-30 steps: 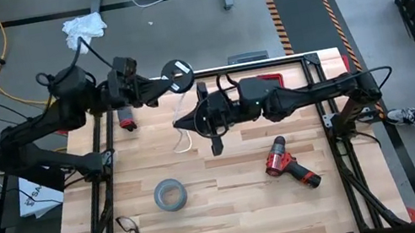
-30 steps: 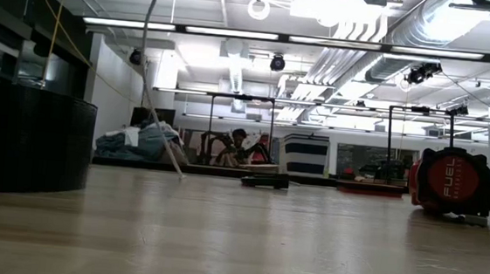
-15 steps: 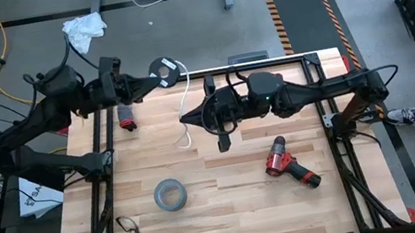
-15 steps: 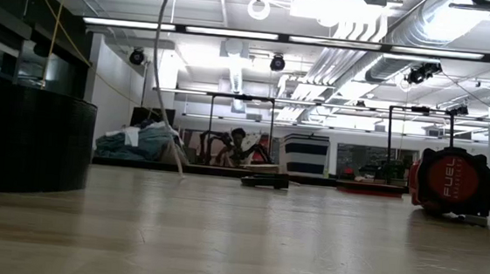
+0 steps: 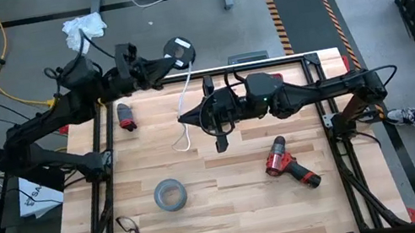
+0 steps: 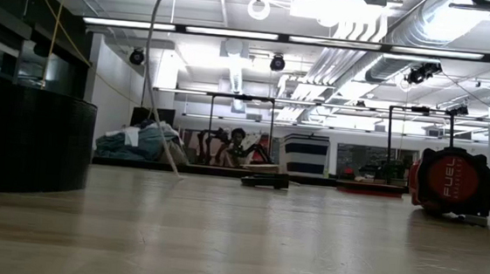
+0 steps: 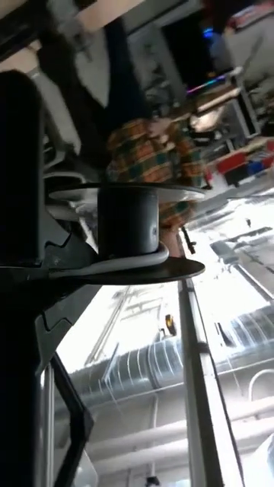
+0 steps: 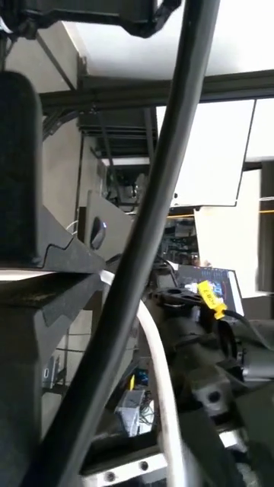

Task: Coil cords
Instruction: Coil the white wire

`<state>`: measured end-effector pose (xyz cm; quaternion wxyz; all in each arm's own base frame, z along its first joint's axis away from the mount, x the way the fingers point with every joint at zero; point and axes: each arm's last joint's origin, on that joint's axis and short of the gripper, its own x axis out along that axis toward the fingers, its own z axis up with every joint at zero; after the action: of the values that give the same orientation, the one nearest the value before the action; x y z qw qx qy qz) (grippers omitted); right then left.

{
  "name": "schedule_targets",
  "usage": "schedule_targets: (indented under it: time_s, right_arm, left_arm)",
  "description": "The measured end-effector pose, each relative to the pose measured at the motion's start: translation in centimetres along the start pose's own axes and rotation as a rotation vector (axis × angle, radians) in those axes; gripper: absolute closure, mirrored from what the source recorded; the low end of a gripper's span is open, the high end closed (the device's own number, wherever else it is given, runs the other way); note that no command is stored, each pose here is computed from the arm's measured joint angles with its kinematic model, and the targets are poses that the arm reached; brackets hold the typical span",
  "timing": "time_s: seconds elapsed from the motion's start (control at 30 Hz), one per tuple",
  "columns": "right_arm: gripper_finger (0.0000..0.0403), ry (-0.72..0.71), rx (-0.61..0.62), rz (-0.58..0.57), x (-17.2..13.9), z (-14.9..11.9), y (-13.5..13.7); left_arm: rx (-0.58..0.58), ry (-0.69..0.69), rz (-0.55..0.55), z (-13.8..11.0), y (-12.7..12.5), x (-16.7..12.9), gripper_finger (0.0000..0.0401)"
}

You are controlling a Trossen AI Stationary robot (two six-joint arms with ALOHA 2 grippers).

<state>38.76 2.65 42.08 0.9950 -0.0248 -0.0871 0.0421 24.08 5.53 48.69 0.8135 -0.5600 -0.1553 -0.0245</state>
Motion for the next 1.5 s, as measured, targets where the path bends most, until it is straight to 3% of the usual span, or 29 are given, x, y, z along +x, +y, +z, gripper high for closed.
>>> schedule_targets:
  time_s: [0.3, 0.67, 0.87, 1.07, 1.5]
  right_arm:
    - [0.0403, -0.026, -0.038, -0.035, 0.1, 0.1, -0.6]
    - [0.0403, -0.11, -0.049, -0.076, 0.0, 0.8, -2.3]
    - [0.0403, -0.102, -0.073, -0.049, 1.0, 1.1, -1.4]
    - [0.0403, 0.03, -0.124, -0.057, 1.1, 1.2, -1.0]
    - [0.0403, 0.047, -0.13, -0.048, 0.9, 1.9, -1.0]
  left_arm:
    - [-0.154, 0.084, -0.039, -1.9, -0.3, 0.7, 0.04]
    - [-0.173, 0.108, -0.046, -2.9, -0.7, 0.7, 0.04]
    - [-0.11, 0.082, -0.037, -2.4, -0.5, 0.6, 0.04]
    - [-0.066, 0.073, -0.053, -1.7, -1.5, -0.7, 0.04]
    - [0.134, 0.064, 0.18, -1.3, -2.0, -5.3, 0.04]
